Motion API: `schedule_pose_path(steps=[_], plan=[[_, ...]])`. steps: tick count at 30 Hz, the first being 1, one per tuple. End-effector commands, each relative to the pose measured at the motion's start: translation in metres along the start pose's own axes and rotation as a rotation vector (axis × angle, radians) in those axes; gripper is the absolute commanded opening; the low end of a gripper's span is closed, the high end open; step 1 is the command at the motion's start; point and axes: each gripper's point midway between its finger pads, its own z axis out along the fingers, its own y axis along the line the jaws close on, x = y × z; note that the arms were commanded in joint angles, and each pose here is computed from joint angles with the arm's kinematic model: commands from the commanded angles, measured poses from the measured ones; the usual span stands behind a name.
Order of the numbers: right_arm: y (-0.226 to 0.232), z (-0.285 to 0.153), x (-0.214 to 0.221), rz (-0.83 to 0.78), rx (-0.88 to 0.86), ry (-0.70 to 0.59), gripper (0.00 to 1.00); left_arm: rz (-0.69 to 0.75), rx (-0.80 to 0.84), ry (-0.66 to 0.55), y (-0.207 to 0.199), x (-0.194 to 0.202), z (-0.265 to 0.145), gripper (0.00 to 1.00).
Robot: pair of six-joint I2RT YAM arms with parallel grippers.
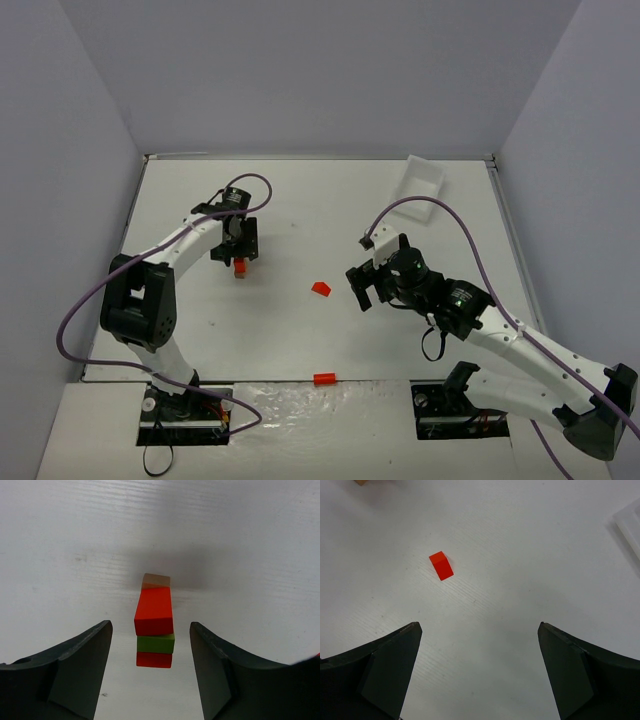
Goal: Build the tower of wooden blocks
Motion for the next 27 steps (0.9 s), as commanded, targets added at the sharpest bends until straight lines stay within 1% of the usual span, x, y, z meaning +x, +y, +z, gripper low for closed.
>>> schedule_pose_path(steps=[1, 9, 17, 21, 27], plan=[[0.001, 0.000, -0.028, 0.014, -0.007, -0.082, 1.00, -0.004, 0.033, -0.096, -0.008, -0.022, -0.031, 0.61], [0.001, -0.001, -0.029, 0.015, -0.009, -0.086, 1.00, 0.013, -0.005, -0.052, 0.000, -0.005, -0.019, 0.61], [0.003, -0.001, -0.029, 0.019, -0.019, -0.085, 1.00, 0.017, -0.029, -0.047, 0.003, -0.008, -0.012, 0.60], [0.003, -0.001, -0.028, 0.020, -0.019, -0.085, 1.00, 0.014, -0.037, -0.044, 0.005, -0.010, -0.011, 0.56], [0.003, 0.000, -0.028, 0.019, -0.019, -0.081, 1.00, 0.015, -0.040, -0.039, 0.007, -0.010, -0.008, 0.55]])
